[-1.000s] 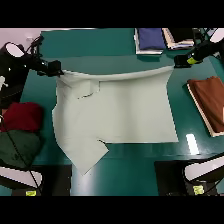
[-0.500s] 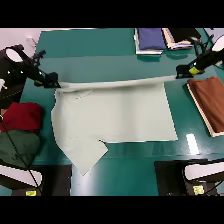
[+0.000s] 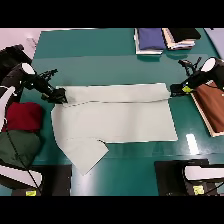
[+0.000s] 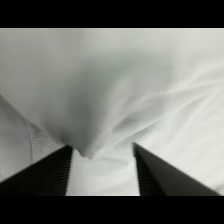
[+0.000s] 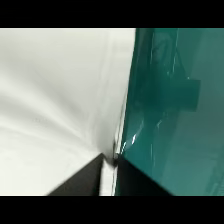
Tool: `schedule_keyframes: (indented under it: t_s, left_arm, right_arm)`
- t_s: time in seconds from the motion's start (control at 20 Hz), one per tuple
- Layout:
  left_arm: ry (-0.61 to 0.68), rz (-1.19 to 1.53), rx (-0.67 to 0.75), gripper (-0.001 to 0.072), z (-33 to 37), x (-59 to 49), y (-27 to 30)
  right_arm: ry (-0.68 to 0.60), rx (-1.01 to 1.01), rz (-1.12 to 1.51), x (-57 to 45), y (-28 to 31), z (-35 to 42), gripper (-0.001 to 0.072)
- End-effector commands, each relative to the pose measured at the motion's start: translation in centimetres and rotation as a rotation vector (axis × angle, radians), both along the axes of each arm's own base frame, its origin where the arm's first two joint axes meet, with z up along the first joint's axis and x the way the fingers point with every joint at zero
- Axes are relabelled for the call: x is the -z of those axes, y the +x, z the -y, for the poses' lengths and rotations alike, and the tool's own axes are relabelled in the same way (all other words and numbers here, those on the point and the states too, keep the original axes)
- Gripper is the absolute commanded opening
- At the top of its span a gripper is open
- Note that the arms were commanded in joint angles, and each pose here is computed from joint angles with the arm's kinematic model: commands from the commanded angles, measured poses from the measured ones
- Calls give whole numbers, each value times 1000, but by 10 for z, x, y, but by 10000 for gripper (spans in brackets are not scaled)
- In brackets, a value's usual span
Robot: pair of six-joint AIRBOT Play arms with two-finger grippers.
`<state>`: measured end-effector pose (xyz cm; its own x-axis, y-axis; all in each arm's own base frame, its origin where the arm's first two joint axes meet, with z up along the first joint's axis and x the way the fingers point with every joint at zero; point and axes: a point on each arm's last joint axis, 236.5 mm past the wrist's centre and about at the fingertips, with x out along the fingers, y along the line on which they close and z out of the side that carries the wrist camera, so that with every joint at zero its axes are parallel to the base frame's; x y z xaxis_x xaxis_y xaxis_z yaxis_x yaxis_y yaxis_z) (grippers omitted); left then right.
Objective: Fold the shirts.
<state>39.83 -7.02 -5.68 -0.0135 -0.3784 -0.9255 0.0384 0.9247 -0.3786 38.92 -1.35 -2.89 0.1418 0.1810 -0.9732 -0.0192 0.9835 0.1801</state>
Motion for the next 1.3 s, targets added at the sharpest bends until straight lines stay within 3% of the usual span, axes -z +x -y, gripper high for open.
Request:
schedule_keyframes:
  t_s: [0.0, 0.15, 0.3, 0.35, 0.4, 0.6, 0.75, 0.95, 1.1, 1.25]
  left_arm:
    - [21, 26, 1, 480, -3, -13, -2]
    - [136, 156, -2, 480, -28, -60, -3]
    - [175, 201, -2, 480, -34, -83, -42]
    - [173, 188, -17, 480, -33, -82, -60]
    - [172, 174, -26, 480, -33, -77, -80]
    - [163, 91, -68, 480, -29, -47, -141]
    - [156, 66, -78, 480, -27, -31, -157]
    - [155, 78, -88, 480, -27, -27, -154]
    - [158, 51, -78, 480, -27, -27, -161]
    - [154, -9, -74, 480, -25, -21, -182]
  right_arm:
    - [4, 1, 0, -3, -7, -2, 267]
    - [2, -8, 3, -27, -32, 10, 267]
    - [23, 63, -74, -22, -90, 26, 284]
    - [40, 93, -125, -13, -115, 28, 424]
    - [56, 126, -166, -3, -138, 30, 483]
    - [128, 246, -321, 42, -213, 23, 482]
    - [222, 258, -373, 62, -233, -4, 477]
    - [242, 206, -330, 75, -225, -30, 396]
    - [196, 116, -281, 67, -208, -34, 21]
    - [179, 56, -236, 51, -189, -39, 20]
